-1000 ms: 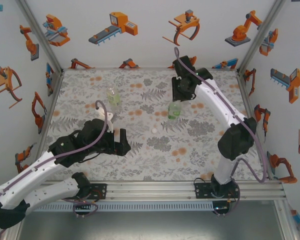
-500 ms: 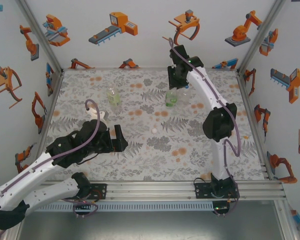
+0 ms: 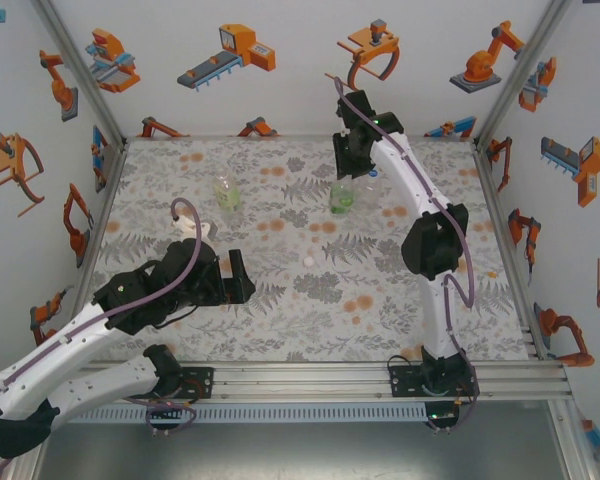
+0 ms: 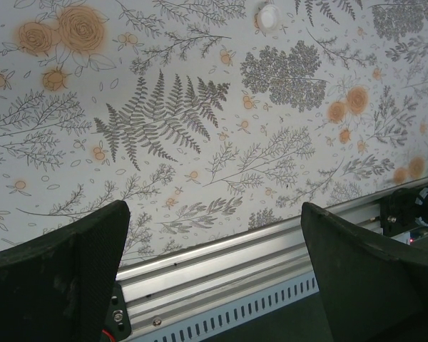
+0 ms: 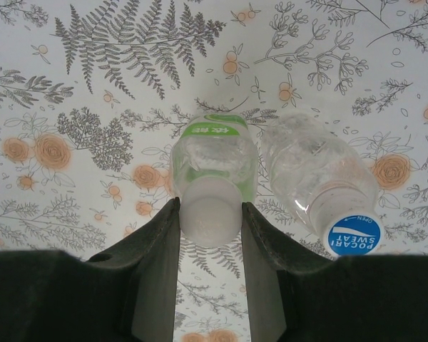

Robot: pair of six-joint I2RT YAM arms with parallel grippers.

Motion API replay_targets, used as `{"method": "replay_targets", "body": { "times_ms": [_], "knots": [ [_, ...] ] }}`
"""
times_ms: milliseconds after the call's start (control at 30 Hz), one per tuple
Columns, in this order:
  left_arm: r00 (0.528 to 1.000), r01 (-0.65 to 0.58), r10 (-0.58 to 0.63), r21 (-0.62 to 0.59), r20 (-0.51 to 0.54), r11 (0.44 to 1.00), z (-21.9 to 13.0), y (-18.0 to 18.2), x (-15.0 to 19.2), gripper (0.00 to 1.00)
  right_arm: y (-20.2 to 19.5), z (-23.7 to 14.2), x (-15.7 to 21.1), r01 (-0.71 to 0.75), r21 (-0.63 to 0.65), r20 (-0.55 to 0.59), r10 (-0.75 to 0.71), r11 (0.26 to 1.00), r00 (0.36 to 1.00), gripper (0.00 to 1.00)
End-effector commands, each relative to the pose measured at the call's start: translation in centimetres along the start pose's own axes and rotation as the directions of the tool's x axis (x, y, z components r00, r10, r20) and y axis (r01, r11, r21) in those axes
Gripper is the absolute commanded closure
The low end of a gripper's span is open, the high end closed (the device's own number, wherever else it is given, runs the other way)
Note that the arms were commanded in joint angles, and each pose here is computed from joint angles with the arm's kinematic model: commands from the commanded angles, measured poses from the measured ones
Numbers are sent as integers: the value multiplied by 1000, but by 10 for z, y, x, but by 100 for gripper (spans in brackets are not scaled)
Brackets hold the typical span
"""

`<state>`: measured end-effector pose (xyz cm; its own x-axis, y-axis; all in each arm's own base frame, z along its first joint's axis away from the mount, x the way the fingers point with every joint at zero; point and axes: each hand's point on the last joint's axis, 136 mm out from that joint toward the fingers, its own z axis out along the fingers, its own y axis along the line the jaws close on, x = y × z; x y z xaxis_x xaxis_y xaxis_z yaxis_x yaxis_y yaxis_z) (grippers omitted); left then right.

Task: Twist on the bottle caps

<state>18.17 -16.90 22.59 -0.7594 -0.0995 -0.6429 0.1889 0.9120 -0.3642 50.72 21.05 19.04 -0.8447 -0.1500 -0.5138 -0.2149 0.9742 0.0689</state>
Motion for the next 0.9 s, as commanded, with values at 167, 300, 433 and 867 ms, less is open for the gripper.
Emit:
{"method": "replay_targets", "body": {
  "times_ms": [167, 300, 433, 867],
  "knots": [
    [1000, 6, -6, 0, -2, 1000, -6, 1, -2, 3, -2, -1, 2, 9, 1, -20, -9, 1000, 1000, 55],
    [1000, 2, -2, -9, -11, 1000, -5, 1, -1, 3, -2, -8, -2, 12, 2, -10, -12, 1000, 1000, 53],
    [1000, -6, 6, -6, -8, 1000, -6, 1, -3, 2, -2, -21, -7, 16, 3, 7, -16, 1000, 1000, 53],
    [996, -69, 70, -8, 48, 998, -32, 2, -20, 2, 8, -90, -4, -46, -63, 66, 50, 997, 997, 51]
  ]
}}
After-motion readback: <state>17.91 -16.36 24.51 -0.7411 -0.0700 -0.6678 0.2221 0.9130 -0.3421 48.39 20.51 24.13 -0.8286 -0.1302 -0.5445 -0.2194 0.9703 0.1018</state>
